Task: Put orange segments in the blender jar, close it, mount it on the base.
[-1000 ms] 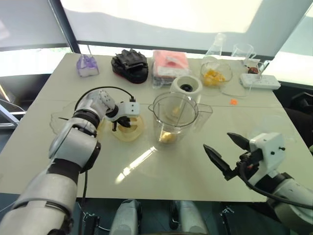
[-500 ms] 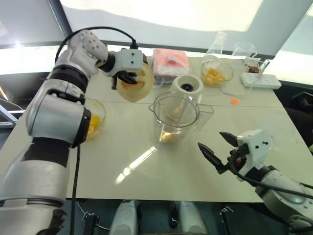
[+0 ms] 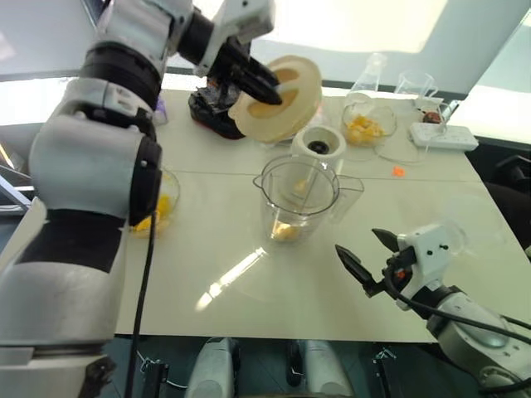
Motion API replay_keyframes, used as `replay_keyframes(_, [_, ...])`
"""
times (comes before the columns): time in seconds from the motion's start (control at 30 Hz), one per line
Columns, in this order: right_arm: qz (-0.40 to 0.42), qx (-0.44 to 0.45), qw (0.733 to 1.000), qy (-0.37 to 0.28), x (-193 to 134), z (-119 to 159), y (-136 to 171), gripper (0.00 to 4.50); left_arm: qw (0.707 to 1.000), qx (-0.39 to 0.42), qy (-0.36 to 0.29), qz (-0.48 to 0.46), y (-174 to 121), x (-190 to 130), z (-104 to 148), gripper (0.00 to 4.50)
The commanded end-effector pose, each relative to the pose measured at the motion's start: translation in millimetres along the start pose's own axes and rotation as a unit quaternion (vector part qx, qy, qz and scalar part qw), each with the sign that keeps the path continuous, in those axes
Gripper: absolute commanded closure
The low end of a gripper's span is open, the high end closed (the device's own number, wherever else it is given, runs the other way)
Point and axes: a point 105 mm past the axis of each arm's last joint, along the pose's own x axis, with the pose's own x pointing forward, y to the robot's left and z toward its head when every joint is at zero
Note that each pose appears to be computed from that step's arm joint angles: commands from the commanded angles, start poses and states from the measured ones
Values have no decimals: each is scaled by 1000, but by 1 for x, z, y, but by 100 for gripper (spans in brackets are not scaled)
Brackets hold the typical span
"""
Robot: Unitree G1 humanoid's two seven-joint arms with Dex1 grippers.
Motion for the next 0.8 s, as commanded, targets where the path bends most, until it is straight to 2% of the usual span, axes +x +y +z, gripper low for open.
replay_keyframes(0.03, [-5,-8,1000,-14,3,5,-1,0,1000,14,-14,-14,-1,5,30,427])
replay_keyframes(0.1, [-7,-10,1000,-20,6,6,-2,0,999,19,-2,-31,-5,17,31,427])
replay_keyframes(0.23, [-13,-16,999,-33,14,9,-4,0,994,34,55,-90,-21,54,13,427])
replay_keyframes(0.43, [-28,-18,998,-45,21,11,-3,0,983,34,108,-144,-39,82,-12,427])
replay_keyframes(0.63, [-44,-19,998,-51,24,10,-2,0,977,23,122,-173,-49,99,-21,427])
replay_keyframes(0.8, [-53,-18,997,-52,24,8,-3,0,975,41,122,-181,-51,99,-14,427])
